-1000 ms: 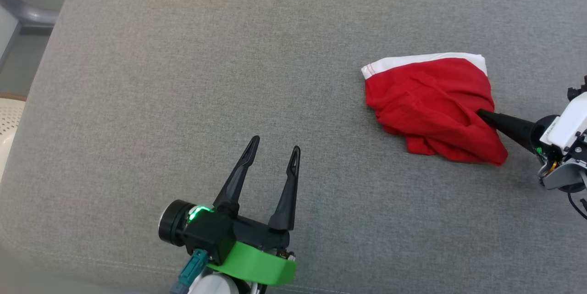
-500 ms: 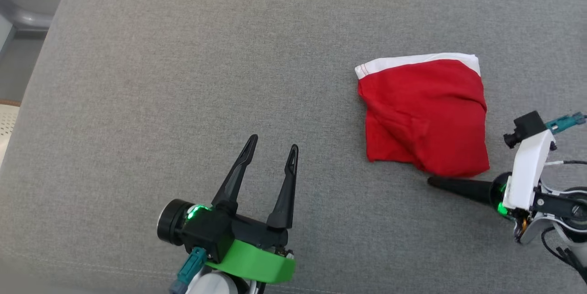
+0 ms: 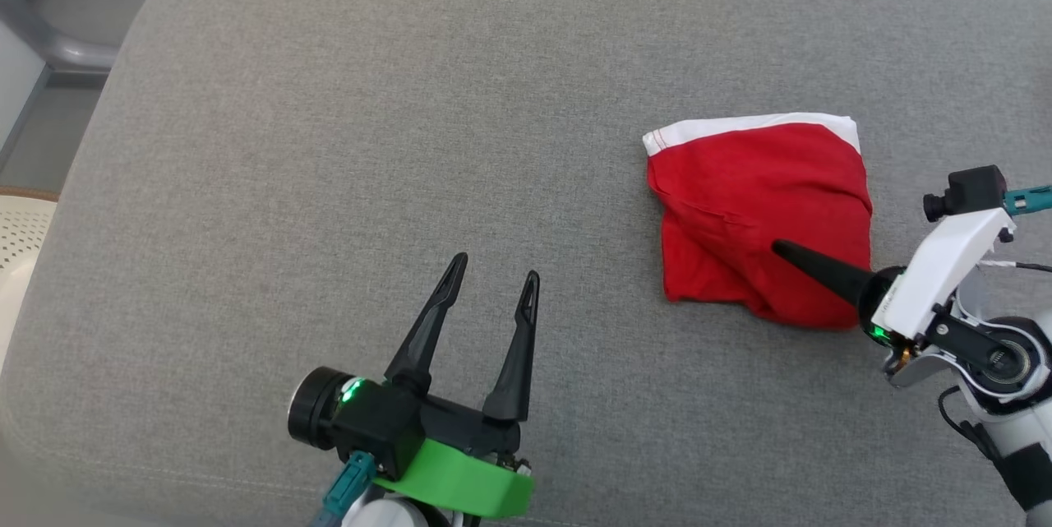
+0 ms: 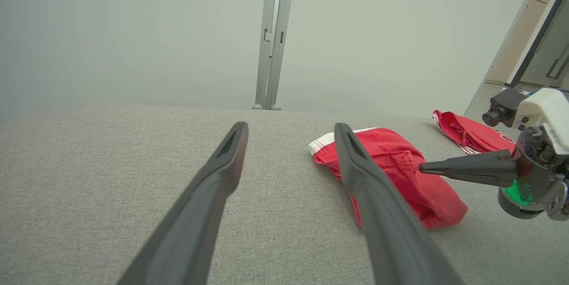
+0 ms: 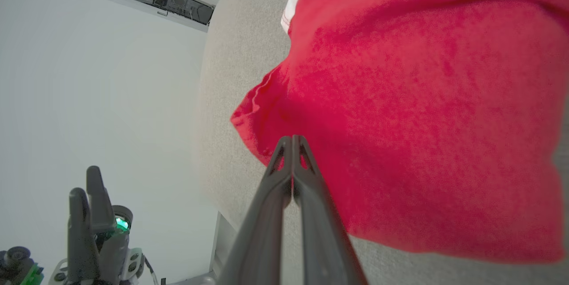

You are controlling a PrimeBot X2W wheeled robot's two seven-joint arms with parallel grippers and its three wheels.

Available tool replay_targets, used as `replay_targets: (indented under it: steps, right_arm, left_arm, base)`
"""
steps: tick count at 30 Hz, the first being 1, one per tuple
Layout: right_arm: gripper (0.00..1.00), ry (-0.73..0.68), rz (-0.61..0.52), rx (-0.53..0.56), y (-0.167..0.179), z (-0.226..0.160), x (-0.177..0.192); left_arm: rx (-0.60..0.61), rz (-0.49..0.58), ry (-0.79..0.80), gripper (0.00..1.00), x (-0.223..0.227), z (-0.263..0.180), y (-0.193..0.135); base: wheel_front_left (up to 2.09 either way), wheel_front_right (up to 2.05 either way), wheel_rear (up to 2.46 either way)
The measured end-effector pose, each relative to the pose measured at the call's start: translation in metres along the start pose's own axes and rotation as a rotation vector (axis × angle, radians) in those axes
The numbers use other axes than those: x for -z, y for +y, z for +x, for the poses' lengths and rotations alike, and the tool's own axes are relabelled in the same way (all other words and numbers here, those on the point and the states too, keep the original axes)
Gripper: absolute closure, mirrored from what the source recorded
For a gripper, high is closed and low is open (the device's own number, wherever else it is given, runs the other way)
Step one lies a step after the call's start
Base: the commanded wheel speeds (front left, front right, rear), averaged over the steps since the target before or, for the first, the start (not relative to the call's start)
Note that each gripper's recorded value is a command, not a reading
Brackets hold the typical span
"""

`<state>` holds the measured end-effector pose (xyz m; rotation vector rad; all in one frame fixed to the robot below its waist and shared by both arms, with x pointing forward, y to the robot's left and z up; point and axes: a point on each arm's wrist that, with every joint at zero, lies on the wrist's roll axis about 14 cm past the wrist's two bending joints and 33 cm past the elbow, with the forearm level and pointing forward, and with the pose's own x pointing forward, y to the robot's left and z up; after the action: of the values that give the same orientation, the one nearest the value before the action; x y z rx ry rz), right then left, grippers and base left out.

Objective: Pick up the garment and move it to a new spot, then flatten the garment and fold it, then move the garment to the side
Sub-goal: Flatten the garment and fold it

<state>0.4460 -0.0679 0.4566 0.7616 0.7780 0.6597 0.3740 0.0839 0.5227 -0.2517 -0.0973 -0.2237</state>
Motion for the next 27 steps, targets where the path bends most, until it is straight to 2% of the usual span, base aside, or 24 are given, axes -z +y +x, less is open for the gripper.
replay_targets:
  steps: [5, 9, 12, 14, 16, 17, 18, 23, 27]
  right_arm:
    - [1.0, 0.009, 0.045, 0.044, -0.009, 0.032, 0.011]
    - [1.0, 0.105, 0.076, -0.034, 0.02, 0.054, 0.042]
    - [1.0, 0.224, 0.047, -0.091, 0.044, 0.056, 0.071]
    - [1.0, 0.216, 0.019, -0.127, 0.058, 0.052, 0.075]
    - [1.0, 0.148, -0.022, -0.164, 0.074, 0.047, 0.068]
    - [0.88, 0.1, -0.061, -0.167, 0.079, 0.044, 0.062]
    - [0.0, 0.052, -0.102, -0.16, 0.08, 0.04, 0.056]
    - [0.0, -0.199, -0.193, -0.097, 0.071, 0.014, 0.031]
    - [0.0, -0.407, -0.33, -0.006, 0.053, -0.015, 0.005]
  left_arm:
    - [-0.018, 0.008, 0.0, 0.0, -0.001, -0.003, 0.004]
    - [-0.045, 0.019, -0.015, 0.0, -0.007, -0.005, 0.011]
    - [-0.053, 0.023, -0.025, 0.0, -0.01, -0.007, 0.013]
    - [-0.058, 0.024, -0.024, 0.0, -0.01, -0.011, 0.013]
    - [-0.076, 0.028, -0.028, 0.0, -0.012, -0.015, 0.016]
    - [-0.089, 0.032, -0.034, 0.0, -0.014, -0.017, 0.019]
    - [-0.099, 0.034, -0.037, 0.0, -0.015, -0.019, 0.021]
    - [-0.137, 0.039, -0.035, 0.0, -0.014, -0.025, 0.031]
    - [-0.147, 0.041, -0.032, 0.0, -0.013, -0.027, 0.037]
  base:
    - [0.0, 0.0, 0.0]
    - [0.0, 0.0, 0.0]
    - [0.0, 0.0, 0.0]
    - [0.0, 0.0, 0.0]
    - [0.0, 0.0, 0.0]
    - [0.0, 0.0, 0.0]
    - [0.0, 0.0, 0.0]
    - [0.0, 0.0, 0.0]
    - [0.0, 0.0, 0.0]
